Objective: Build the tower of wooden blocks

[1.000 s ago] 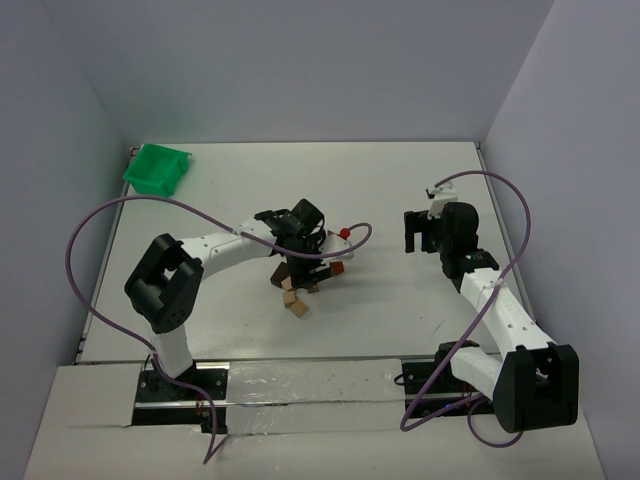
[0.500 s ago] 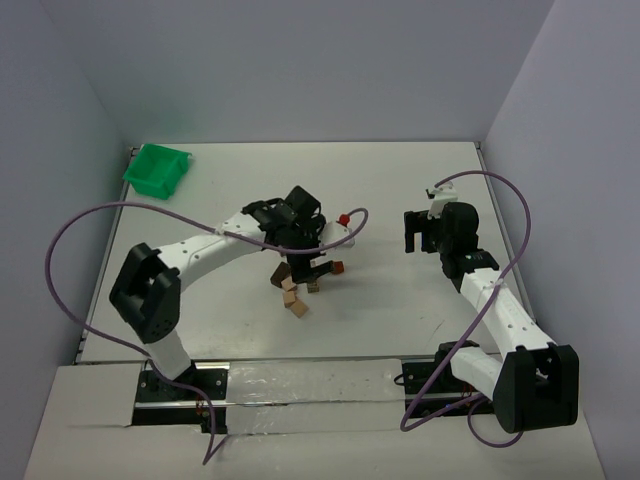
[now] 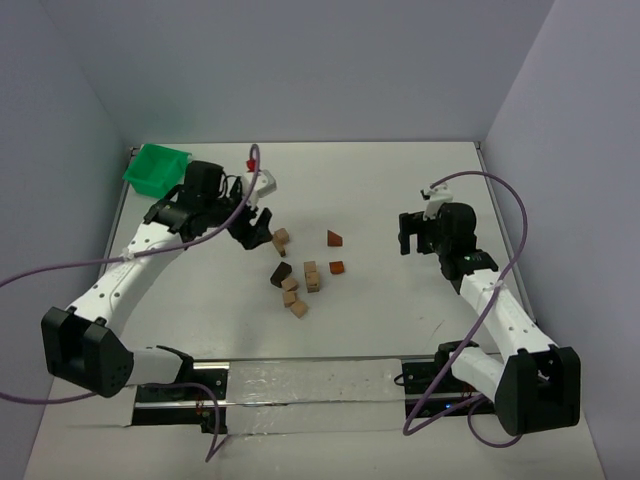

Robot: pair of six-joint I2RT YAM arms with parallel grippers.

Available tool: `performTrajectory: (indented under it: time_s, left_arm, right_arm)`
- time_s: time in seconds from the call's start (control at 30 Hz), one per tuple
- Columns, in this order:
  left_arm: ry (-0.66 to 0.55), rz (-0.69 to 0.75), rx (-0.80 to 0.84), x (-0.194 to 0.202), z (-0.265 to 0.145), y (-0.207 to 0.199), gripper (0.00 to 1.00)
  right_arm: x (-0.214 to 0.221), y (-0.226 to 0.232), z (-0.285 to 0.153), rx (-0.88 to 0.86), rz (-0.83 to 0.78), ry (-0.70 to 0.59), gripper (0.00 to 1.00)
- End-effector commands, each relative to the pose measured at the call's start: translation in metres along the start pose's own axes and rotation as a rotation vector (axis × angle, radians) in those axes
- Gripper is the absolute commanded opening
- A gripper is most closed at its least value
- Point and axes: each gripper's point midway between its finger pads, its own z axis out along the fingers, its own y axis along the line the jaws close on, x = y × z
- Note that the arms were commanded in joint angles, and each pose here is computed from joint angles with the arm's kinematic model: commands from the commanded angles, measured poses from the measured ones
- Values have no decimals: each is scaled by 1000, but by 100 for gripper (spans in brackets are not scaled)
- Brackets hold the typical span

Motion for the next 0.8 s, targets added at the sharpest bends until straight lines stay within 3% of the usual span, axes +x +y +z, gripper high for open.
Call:
performTrajectory:
  time_s: [0.0, 0.23, 0.47, 0.67, 0.77]
  left_arm:
    - [-130, -56, 20, 1, -19, -5, 77]
    - [-107, -122, 16, 46, -28, 3, 76]
    - [-147, -156, 87, 52, -26, -2, 79]
    - [-206, -241, 67, 49, -35, 16, 87]
    - [-255, -288, 88, 44, -45, 20, 92]
  right_arm:
    - [-36, 39, -11, -128, -90, -76, 99]
    - [-27, 144, -46, -513, -403, -52, 85]
    - [-23, 196, -63, -755, -771, -25, 69]
    - [-12, 232, -71, -1016, -1134, -36, 70]
    - [3, 242, -76, -1127, -1239, -19, 73]
